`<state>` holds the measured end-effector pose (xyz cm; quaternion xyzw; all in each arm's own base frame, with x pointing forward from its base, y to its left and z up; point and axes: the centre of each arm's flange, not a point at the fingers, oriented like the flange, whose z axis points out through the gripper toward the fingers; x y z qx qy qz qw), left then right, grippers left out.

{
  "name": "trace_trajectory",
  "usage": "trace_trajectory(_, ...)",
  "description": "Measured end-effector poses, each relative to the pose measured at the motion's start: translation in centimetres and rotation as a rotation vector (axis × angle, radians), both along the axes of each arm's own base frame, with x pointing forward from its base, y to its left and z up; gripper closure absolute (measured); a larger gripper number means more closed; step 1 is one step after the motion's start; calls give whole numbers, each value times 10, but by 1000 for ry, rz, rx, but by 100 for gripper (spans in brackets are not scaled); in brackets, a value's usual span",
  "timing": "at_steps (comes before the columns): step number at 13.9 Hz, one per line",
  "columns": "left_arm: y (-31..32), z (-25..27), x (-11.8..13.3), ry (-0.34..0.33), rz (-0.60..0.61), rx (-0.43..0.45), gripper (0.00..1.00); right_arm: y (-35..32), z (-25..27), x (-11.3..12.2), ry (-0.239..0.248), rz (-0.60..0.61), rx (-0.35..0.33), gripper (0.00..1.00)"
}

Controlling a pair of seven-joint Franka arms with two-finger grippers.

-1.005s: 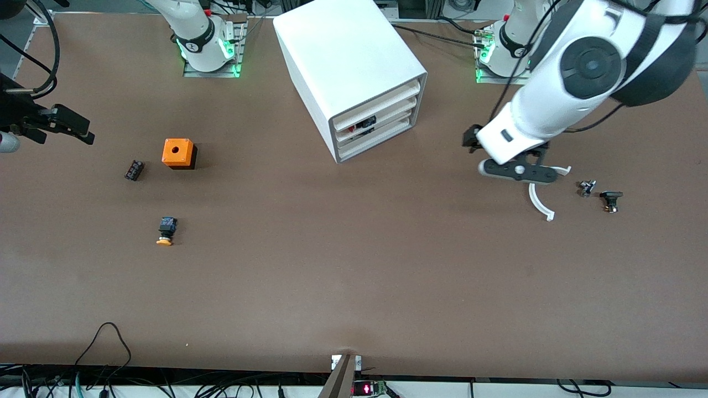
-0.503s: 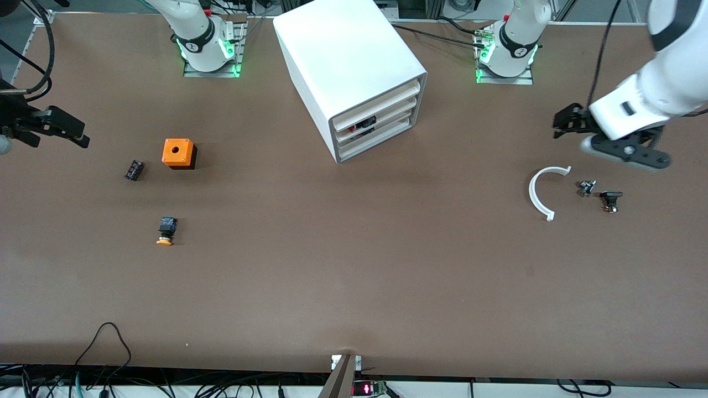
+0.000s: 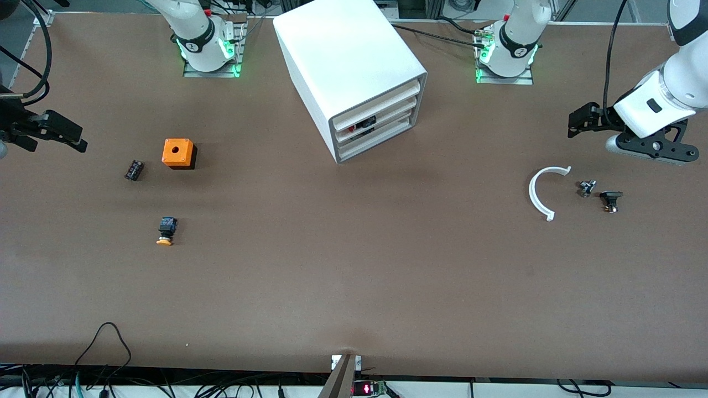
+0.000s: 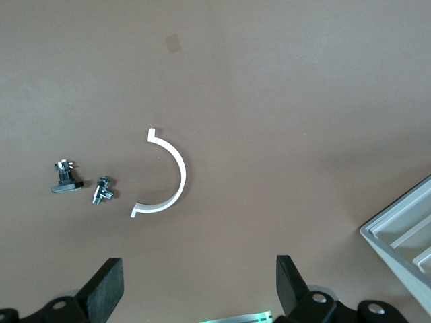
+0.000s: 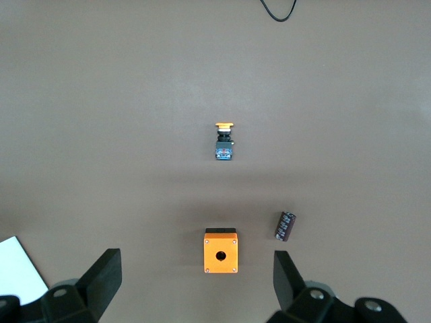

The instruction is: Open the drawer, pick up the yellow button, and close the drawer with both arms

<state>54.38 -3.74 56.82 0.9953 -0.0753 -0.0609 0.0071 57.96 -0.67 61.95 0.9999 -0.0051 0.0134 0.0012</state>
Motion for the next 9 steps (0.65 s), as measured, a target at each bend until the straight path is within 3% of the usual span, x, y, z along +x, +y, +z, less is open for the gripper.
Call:
trace_trajectory(4, 0, 1, 1, -6, 110, 13, 0, 0, 0, 0, 0, 0, 0, 0)
trace_trajectory(9, -1, 4, 2, -21, 126, 13, 0, 0, 0, 0, 1, 0, 0, 0)
